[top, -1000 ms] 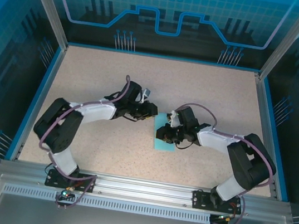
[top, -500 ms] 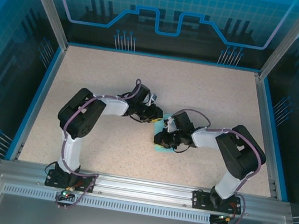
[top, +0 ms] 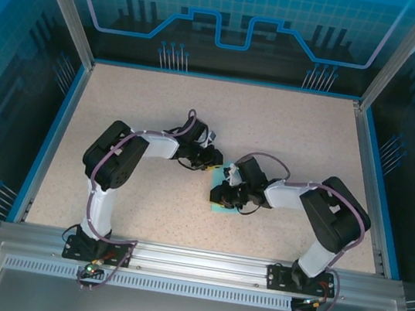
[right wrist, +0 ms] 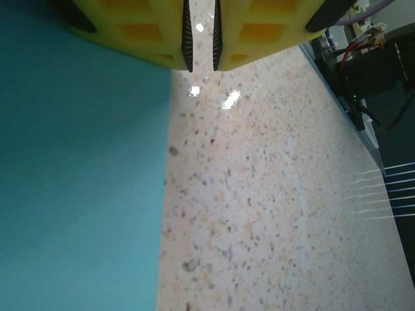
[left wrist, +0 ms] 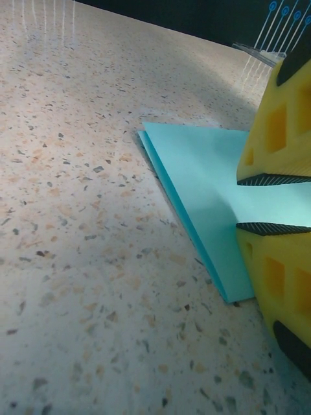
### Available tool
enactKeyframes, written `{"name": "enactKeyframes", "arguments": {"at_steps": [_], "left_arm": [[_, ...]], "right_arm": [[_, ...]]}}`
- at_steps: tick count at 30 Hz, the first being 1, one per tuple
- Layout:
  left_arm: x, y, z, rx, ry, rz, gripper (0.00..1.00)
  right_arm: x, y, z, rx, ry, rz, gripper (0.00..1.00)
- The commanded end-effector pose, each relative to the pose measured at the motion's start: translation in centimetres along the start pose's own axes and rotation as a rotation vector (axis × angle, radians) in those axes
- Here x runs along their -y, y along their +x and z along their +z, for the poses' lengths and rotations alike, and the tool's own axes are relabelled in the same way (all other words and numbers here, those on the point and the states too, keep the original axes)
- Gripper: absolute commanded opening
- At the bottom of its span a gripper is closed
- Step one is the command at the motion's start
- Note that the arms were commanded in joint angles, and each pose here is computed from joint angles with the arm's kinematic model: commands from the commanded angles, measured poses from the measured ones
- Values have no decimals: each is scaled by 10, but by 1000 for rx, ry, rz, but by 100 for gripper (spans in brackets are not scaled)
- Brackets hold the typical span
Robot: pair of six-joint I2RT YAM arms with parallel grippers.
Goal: Fold a paper plane with a square sheet of paper (pick it up from the middle)
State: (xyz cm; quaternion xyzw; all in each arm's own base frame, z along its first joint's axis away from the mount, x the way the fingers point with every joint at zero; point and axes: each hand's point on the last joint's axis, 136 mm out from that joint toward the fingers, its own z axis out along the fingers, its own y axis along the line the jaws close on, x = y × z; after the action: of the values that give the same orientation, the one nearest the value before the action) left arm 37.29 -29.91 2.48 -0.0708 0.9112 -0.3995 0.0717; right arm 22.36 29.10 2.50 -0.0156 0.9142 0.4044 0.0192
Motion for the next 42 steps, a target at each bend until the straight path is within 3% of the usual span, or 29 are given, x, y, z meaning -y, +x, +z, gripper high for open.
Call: {"name": "enactKeyframes", "arguments": {"at_steps": [1,7,11,21,28,38,42], "left_arm": [[5,-5,-4,-5,-4,52,26],[22,-5,-12,-12,28,97,27],[22,-4,-12,-17,25,104,28],[16,2,-12,-25,18,101,29],[64,9,-43,-6,99,167,34],[34,72,-30,-111,1,93,29],[19,82,-23,-128,-26,84,28]], "right_arm": [[-8,-3,-24,57,38,-23,22],[35,-8,-66,161,177,46,33],[58,-5,-72,146,212,101,38],[61,-5,-61,113,181,118,42],[60,-5,-74,150,219,102,43],[60,-5,-88,190,249,94,46],[55,-5,-86,180,221,85,47]]}}
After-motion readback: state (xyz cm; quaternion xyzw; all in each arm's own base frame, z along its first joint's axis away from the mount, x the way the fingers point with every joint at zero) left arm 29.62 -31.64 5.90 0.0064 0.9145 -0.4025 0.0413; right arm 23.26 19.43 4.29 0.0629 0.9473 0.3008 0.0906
